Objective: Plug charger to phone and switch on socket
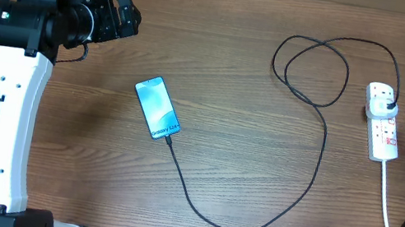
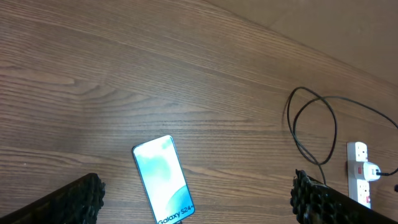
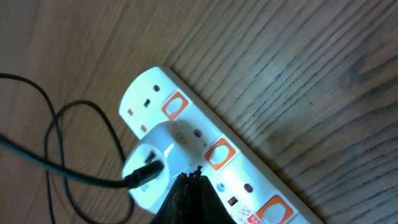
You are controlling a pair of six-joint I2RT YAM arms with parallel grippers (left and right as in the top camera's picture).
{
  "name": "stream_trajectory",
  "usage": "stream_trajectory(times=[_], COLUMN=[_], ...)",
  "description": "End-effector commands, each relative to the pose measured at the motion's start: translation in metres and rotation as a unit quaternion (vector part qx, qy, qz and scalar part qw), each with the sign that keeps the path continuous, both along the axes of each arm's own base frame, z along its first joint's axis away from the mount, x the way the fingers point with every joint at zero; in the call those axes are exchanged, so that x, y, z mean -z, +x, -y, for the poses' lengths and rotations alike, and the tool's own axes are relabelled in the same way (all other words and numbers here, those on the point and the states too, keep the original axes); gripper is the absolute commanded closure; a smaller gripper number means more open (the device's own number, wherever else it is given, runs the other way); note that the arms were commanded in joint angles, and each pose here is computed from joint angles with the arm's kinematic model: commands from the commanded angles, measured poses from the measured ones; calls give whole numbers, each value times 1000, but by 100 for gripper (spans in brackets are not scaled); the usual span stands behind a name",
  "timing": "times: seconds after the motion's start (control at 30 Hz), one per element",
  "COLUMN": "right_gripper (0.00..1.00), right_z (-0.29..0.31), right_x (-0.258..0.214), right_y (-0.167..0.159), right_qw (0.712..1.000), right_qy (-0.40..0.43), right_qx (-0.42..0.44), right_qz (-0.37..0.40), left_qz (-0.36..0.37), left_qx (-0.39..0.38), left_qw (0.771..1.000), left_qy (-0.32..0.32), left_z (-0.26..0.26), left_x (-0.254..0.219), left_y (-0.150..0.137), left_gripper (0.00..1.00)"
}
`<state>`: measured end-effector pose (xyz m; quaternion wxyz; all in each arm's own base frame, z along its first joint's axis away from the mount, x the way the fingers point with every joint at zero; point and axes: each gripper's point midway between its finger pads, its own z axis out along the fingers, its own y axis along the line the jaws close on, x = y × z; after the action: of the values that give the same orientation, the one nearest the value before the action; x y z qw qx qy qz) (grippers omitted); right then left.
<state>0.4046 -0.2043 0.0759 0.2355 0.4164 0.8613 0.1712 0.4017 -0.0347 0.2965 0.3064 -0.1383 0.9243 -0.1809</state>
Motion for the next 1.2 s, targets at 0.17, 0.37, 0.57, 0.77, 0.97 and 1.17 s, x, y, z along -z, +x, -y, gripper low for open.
stream_trajectory(times=[0.17,0.37,0.57,0.77,0.97,1.17], right_gripper=[96,96,96,96,96,96], right_z=[1,0,-2,-10,-12,-14], right_x=[40,41,39,52,61,63], right_y=[4,8,15,20,19,15], right_qw=[999,1000,1000,999,999,999], right_qy=[20,19,15,22,28,34], right_qx=[8,9,6,6,5,5], right_qz=[-28,-23,-14,-22,-31,-40], left_qz=[1,1,0,0,1,1], left_qx=[6,6,6,6,6,6], left_qw=[1000,1000,1000,1000,1000,1000], left_qy=[-1,-1,-1,-1,-1,-1], left_z=[0,0,0,0,0,0], left_x=[0,0,1,1,0,0], left_y=[2,2,2,2,2,2], left_gripper=[0,0,0,0,0,0])
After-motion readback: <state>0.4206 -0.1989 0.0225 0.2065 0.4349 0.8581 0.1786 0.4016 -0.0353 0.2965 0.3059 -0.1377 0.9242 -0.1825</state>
